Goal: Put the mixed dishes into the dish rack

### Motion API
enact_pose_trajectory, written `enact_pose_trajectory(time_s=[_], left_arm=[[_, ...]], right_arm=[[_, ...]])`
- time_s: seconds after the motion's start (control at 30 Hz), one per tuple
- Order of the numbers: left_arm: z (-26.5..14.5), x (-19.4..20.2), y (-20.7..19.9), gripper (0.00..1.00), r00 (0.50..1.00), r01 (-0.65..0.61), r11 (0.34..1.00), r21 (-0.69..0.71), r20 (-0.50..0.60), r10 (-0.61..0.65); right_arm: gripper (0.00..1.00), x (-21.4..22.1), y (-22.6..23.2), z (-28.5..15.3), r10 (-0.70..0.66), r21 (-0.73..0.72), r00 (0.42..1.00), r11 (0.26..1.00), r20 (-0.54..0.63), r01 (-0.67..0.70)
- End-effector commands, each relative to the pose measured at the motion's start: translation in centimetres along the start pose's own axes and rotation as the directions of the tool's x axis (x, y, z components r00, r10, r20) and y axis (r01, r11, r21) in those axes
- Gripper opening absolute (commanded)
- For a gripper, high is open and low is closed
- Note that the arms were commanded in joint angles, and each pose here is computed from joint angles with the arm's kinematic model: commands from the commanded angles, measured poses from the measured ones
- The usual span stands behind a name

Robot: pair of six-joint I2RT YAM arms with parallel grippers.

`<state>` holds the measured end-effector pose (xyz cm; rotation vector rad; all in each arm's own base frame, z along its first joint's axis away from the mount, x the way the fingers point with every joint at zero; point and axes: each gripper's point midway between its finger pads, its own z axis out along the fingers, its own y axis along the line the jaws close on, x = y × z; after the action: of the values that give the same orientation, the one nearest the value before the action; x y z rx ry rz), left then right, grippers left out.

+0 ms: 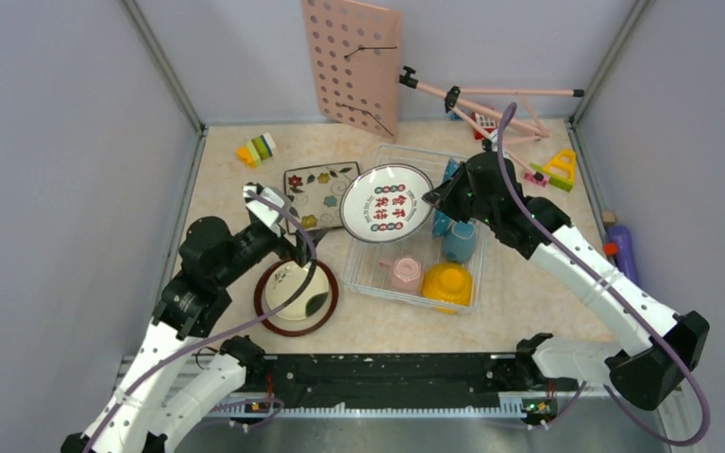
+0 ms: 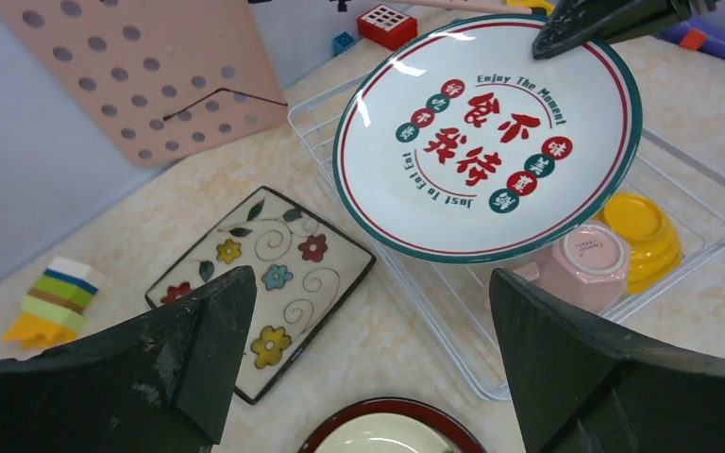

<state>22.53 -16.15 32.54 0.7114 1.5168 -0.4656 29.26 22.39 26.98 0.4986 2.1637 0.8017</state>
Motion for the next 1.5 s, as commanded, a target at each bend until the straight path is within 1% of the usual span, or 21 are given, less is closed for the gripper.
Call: enact_pose_trajectory(time_s=[0.0,0.07,0.17,0.27,0.33,0.47,0.6,0.67,0.77,0.8,0.97,1.0,1.07,1.1,1.13,1.17,1.23,1.27,1.33,1.37,1.47], left_arm=[[1.0,-1.2,-1.1,0.98,0.975,-0.218,0.973,0.079,0.059,0.214],[1.1,-1.0,-1.5,0.98,0.958,-0.285,0.953,0.099,0.043,0.282],[1.5,-0.8,-2.1,0.98,0.941,-0.338,0.933,0.125,0.034,0.337],[2.1,-0.5,-2.5,0.98,0.924,-0.378,0.915,0.141,-0.013,0.383],[2.7,-0.2,-2.9,0.98,0.899,-0.424,0.893,0.150,-0.049,0.435],[3.6,0.6,-4.6,0.98,0.840,-0.508,0.829,0.232,-0.080,0.537],[4.4,1.6,-4.9,0.94,0.817,-0.522,0.809,0.272,-0.115,0.566],[4.8,1.7,-4.8,0.86,0.815,-0.523,0.811,0.263,-0.125,0.566],[5.2,1.6,-5.0,0.63,0.818,-0.516,0.812,0.271,-0.124,0.561],[5.4,1.5,-5.2,0.58,0.822,-0.511,0.813,0.279,-0.118,0.557],[6.2,1.6,-7.0,0.49,0.835,-0.486,0.809,0.331,-0.096,0.541],[6.4,1.7,-7.4,0.44,0.834,-0.485,0.806,0.341,-0.097,0.543],[6.7,2.0,-7.8,0.28,0.826,-0.490,0.797,0.352,-0.103,0.554],[6.8,2.0,-7.8,0.13,0.823,-0.493,0.796,0.351,-0.110,0.558],[6.9,1.9,-7.8,0.00,0.821,-0.495,0.798,0.344,-0.115,0.559],[7.0,2.0,-7.8,0.00,0.821,-0.494,0.800,0.341,-0.120,0.559],[7.0,1.9,-7.9,0.00,0.825,-0.495,0.801,0.336,-0.109,0.555],[7.0,1.7,-8.0,0.00,0.828,-0.496,0.803,0.332,-0.100,0.552],[7.0,1.4,-8.1,0.00,0.836,-0.494,0.809,0.318,-0.082,0.542],[7.1,1.3,-7.5,0.00,0.835,-0.497,0.818,0.290,-0.094,0.542],[7.0,0.9,-7.2,0.00,0.849,-0.485,0.835,0.260,-0.091,0.521]], right_arm=[[0.00,-1.2,4.1,-0.6,0.137,-0.084,0.990,0.987,-0.040,-0.140],[0.00,-0.6,4.5,-0.1,0.161,-0.080,0.984,0.983,-0.078,-0.167],[0.00,0.1,5.1,0.5,0.192,-0.079,0.972,0.976,-0.133,-0.204],[0.00,0.7,5.6,0.9,0.223,-0.081,0.959,0.967,-0.178,-0.240],[0.00,1.2,5.9,0.9,0.235,-0.096,0.950,0.961,-0.206,-0.259],[0.00,1.3,6.3,1.0,0.242,-0.107,0.945,0.957,-0.221,-0.270],[0.00,1.2,6.3,0.9,0.241,-0.105,0.946,0.958,-0.218,-0.268],[0.00,1.1,6.4,0.8,0.242,-0.112,0.946,0.956,-0.218,-0.270],[0.00,1.2,6.4,0.8,0.240,-0.116,0.945,0.956,-0.222,-0.270],[0.00,1.2,6.4,0.8,0.240,-0.116,0.945,0.956,-0.222,-0.270],[0.00,1.2,6.2,0.8,0.243,-0.112,0.945,0.956,-0.217,-0.272],[0.00,1.2,6.2,0.7,0.243,-0.115,0.946,0.956,-0.213,-0.271],[0.00,1.1,6.3,0.4,0.244,-0.124,0.947,0.954,-0.208,-0.273],[0.00,0.9,6.4,0.2,0.244,-0.129,0.948,0.953,-0.206,-0.274],[0.00,0.9,6.3,0.1,0.246,-0.129,0.948,0.953,-0.203,-0.274],[0.01,0.8,6.3,0.0,0.245,-0.133,0.949,0.953,-0.199,-0.274],[0.16,0.4,6.3,-0.2,0.246,-0.141,0.951,0.952,-0.186,-0.273],[0.28,0.2,6.3,-0.3,0.245,-0.148,0.952,0.951,-0.182,-0.273],[0.58,-0.4,6.1,-0.5,0.244,-0.169,0.956,0.948,-0.160,-0.270],[0.69,-0.8,5.9,-0.6,0.251,-0.172,0.957,0.946,-0.148,-0.275],[0.81,-2.1,4.9,-1.0,0.273,-0.180,0.955,0.940,-0.114,-0.290]])
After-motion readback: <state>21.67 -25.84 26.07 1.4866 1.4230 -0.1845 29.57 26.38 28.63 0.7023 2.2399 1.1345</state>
